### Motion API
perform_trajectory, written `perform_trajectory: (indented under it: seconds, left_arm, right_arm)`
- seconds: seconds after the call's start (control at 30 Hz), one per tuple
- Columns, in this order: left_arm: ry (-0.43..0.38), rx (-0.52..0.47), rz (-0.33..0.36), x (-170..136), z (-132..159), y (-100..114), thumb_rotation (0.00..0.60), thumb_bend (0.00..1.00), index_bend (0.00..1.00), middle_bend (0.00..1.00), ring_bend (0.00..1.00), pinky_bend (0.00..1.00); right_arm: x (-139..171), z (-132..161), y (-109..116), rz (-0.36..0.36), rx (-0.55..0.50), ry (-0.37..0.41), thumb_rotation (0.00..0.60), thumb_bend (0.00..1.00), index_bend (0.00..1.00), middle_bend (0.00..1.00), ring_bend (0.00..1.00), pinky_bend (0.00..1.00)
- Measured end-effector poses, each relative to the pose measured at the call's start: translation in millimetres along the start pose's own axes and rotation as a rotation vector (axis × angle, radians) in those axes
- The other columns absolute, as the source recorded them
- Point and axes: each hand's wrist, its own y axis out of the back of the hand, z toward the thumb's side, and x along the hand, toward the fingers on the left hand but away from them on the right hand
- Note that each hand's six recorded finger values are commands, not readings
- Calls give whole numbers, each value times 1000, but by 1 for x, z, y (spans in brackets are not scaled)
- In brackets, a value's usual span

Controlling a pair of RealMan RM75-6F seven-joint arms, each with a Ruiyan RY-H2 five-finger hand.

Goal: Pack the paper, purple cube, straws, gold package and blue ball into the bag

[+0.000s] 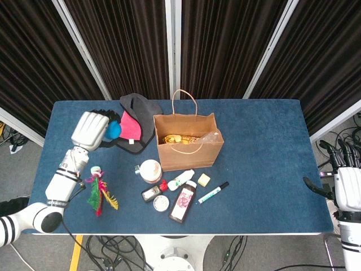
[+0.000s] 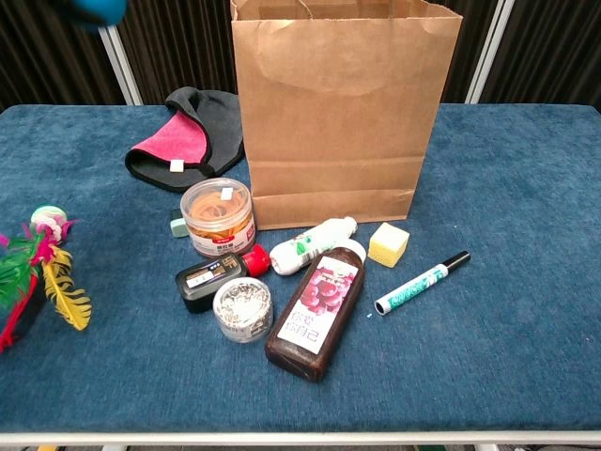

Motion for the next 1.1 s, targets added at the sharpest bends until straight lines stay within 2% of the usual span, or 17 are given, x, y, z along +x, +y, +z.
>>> perform_trajectory:
  seconds: [0.23, 0.4, 0.53, 0.87, 1.1]
  left_arm:
    - [-78, 23, 120, 28, 37, 52, 600, 285, 561, 564, 550, 490]
    - [-85, -20, 135, 36, 48, 62, 600, 285, 561, 565, 549, 490]
    - [-127, -61, 134, 42, 71, 63, 600, 285, 561, 565, 550, 490]
    - [-199, -154, 114, 55, 110, 51, 600, 285, 561, 565, 550, 490]
    - [-244, -225, 88, 58, 138, 37, 600, 285, 561, 565, 550, 490]
  right_arm:
    - [14, -28, -5, 86, 82, -10, 600, 68, 129, 183, 7, 0]
    - [17, -39, -9, 86, 116, -15, 600, 67, 129, 184, 7, 0]
    - [18, -43, -18, 92, 147, -20, 600, 67, 129, 184, 7, 0]
    - [23, -69, -63, 164, 228, -74, 600, 68, 129, 184, 7, 0]
    - [25, -78, -75, 185, 224, -87, 600, 67, 129, 184, 7, 0]
